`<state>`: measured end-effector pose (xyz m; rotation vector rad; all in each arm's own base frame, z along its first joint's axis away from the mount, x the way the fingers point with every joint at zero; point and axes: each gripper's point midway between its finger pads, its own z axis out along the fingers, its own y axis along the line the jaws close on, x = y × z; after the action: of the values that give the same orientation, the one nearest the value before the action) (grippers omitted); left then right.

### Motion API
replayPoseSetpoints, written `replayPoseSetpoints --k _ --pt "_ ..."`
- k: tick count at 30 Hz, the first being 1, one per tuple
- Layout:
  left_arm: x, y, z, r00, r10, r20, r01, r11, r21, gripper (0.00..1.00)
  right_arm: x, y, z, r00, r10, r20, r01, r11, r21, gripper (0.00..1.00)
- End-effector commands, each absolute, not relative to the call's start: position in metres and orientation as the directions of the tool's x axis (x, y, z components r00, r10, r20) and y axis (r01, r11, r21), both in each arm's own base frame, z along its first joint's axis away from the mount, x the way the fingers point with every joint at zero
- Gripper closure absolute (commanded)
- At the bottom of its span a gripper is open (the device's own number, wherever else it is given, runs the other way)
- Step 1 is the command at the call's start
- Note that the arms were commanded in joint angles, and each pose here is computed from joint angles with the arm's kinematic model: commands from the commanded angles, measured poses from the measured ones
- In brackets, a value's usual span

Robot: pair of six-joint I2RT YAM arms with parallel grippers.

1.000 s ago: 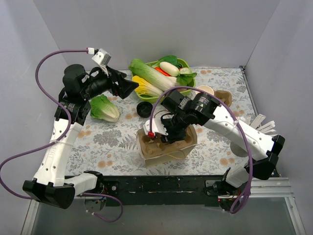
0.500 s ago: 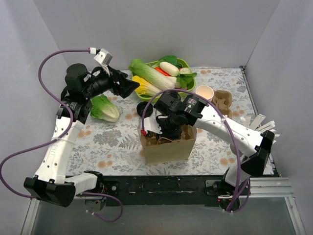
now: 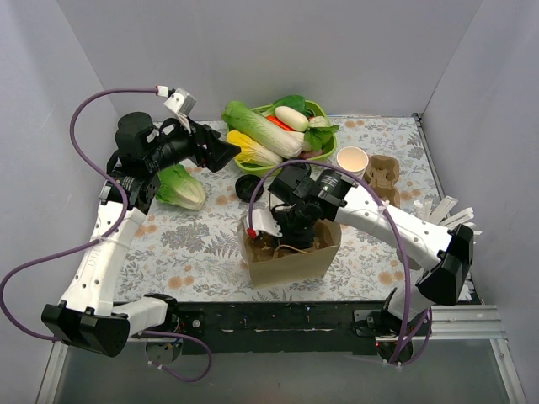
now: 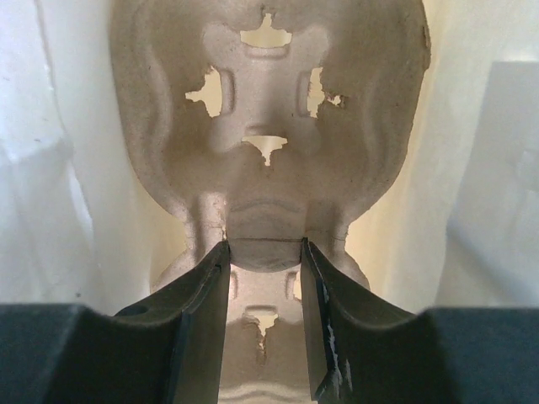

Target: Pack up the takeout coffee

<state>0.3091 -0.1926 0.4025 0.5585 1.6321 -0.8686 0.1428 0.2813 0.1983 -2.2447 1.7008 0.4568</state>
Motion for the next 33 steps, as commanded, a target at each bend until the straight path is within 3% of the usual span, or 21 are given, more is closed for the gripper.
replayPoseSetpoints --k 1,13,33 --pt "0.303 -0.192 0.408 -0.226 -0.091 -0.970 0.762 0.603 -0.234 0.17 0.132 0.287 0.207 0.234 -0.807 -0.542 -0.961 -0.275 -0.007 0.99" --pt "0.304 -0.193 0.401 -0.253 -0.074 -0.965 0.764 0.597 -0.246 0.17 0.150 0.283 0.165 0.286 -0.822 -0.493 -0.955 -0.286 -0.078 0.99" --pt "0.305 -0.195 0.390 -0.285 -0.073 -0.956 0.760 0.590 -0.272 0.17 0.143 0.263 0.121 0.298 -0.853 -0.429 -0.947 -0.321 -0.019 0.99"
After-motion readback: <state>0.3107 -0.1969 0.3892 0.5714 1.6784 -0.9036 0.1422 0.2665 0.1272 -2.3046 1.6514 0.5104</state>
